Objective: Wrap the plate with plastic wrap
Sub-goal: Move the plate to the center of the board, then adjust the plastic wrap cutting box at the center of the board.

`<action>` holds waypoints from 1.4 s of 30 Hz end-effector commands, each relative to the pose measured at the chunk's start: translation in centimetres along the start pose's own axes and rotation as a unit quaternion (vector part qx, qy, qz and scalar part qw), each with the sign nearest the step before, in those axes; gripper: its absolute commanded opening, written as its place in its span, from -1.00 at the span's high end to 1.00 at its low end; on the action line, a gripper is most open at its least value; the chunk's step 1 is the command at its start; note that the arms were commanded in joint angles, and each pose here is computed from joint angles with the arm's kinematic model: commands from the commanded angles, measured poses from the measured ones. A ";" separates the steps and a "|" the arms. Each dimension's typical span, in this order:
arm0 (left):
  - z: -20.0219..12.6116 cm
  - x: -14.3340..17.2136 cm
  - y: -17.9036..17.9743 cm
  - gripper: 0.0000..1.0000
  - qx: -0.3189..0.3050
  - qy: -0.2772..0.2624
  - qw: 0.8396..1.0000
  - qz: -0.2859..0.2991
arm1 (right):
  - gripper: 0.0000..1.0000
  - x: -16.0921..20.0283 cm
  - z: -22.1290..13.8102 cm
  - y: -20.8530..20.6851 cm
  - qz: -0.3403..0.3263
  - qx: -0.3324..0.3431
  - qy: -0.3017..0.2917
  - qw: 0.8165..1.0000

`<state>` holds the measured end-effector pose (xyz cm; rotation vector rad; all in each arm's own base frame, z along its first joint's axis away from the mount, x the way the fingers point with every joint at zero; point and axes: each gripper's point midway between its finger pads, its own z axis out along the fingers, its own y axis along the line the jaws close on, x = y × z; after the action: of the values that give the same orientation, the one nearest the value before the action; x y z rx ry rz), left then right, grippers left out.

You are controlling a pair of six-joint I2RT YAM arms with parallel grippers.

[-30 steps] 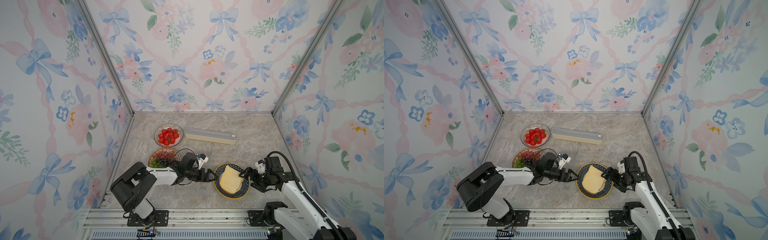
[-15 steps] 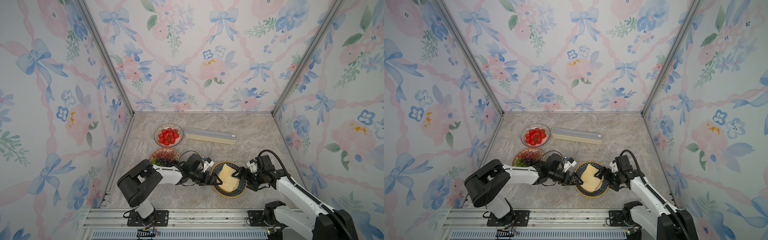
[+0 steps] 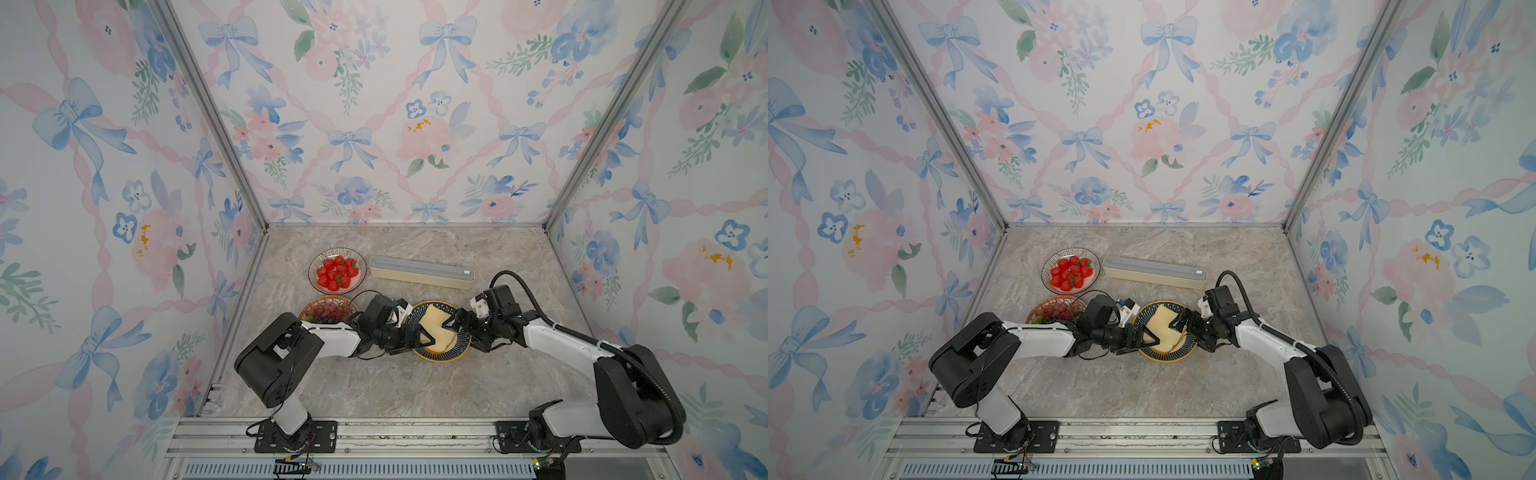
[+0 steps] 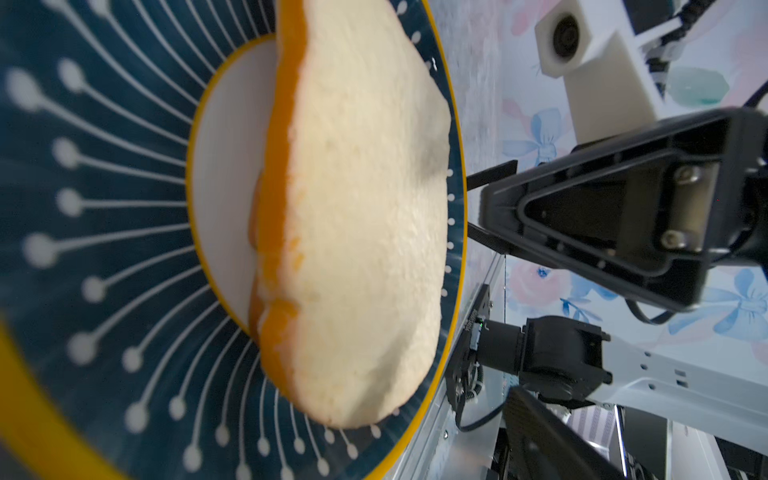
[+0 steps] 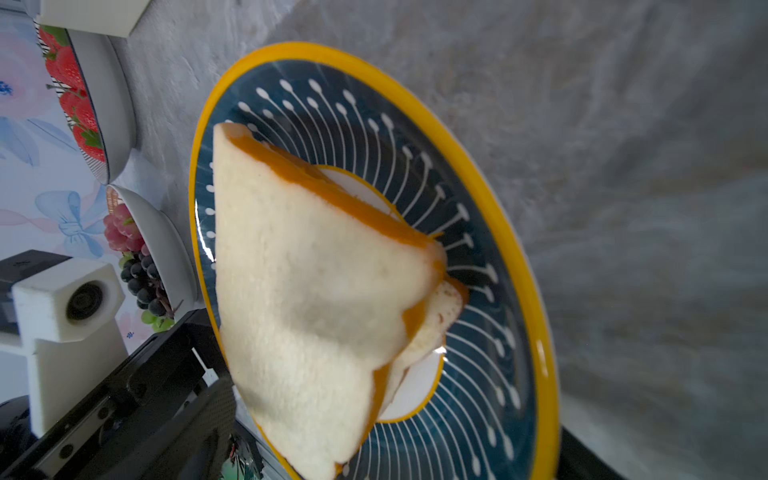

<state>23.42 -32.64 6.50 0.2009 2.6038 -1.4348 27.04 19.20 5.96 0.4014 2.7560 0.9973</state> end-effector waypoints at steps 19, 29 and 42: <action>-8.5 -12.0 2.2 -0.96 -0.105 -0.178 0.974 0.092 | -0.94 -6.5 -1.3 0.4 -0.028 -0.006 -0.069 0.997; -17.9 -26.4 2.2 -0.95 -0.248 -0.330 0.894 0.174 | -0.94 -12.8 -7.2 0.9 -0.043 -0.017 -0.182 0.982; -10.0 -33.9 7.2 -0.96 -0.241 -0.266 0.916 0.178 | -0.94 -12.9 -7.8 0.9 -0.066 0.012 -0.201 0.977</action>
<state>57.45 -20.90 14.30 0.1308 2.1621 -0.5773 37.38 11.48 12.19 0.4241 2.4082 0.8120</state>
